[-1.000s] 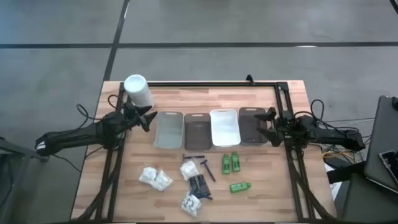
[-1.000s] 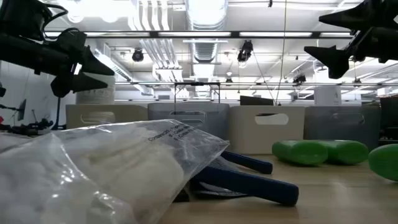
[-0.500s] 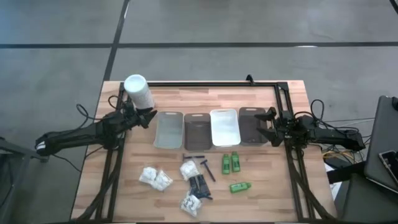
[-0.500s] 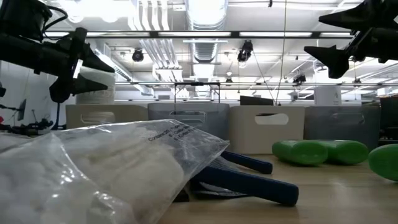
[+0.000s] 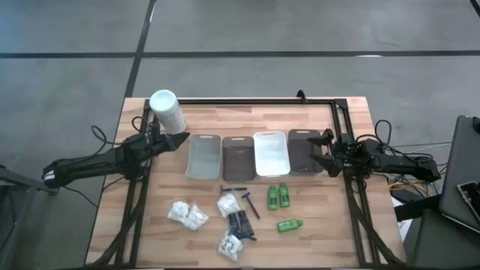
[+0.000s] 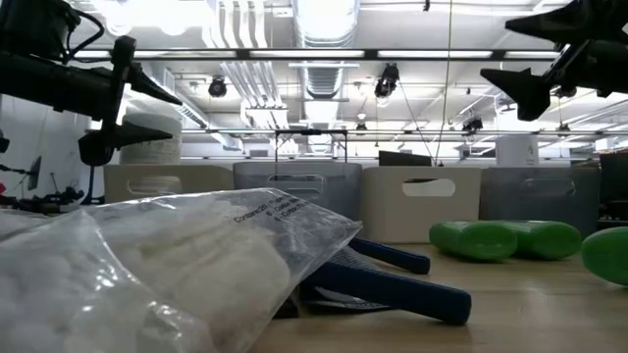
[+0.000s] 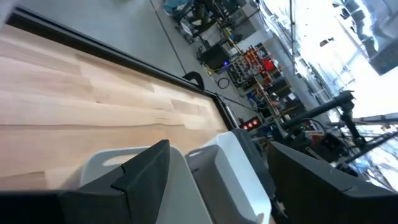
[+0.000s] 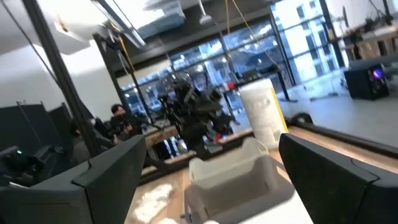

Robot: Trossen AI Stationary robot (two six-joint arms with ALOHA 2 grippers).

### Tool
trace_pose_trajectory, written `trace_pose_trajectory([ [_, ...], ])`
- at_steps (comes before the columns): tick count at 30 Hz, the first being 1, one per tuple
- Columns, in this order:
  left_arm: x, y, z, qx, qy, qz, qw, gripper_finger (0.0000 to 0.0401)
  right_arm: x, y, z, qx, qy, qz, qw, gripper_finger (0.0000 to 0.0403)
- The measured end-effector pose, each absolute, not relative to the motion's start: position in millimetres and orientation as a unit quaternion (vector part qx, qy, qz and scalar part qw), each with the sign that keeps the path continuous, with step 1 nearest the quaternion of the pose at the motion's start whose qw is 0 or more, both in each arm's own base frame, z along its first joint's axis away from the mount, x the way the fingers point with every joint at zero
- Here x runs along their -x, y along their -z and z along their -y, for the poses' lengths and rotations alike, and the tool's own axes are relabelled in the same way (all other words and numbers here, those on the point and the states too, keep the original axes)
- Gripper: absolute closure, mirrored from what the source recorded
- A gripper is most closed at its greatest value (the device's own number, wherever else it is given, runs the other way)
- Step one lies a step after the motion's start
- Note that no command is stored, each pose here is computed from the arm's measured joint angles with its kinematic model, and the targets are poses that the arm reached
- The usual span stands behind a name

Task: Pick & Place Travel size toiletries
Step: Put the green shampoo bottle into the right black bin

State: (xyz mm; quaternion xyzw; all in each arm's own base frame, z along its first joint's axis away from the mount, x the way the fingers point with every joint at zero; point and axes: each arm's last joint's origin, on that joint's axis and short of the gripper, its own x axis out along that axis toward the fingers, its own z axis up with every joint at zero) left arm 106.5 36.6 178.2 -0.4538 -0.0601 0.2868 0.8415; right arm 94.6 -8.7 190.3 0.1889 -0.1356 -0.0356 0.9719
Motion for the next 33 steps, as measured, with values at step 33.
trace_pose_trajectory([
  [33, -107, -181, -37, 0.496, -0.275, 0.085, 0.819, 0.0128, -93, -203, 2, -0.186, -0.052, 0.185, 0.964, 0.0039],
])
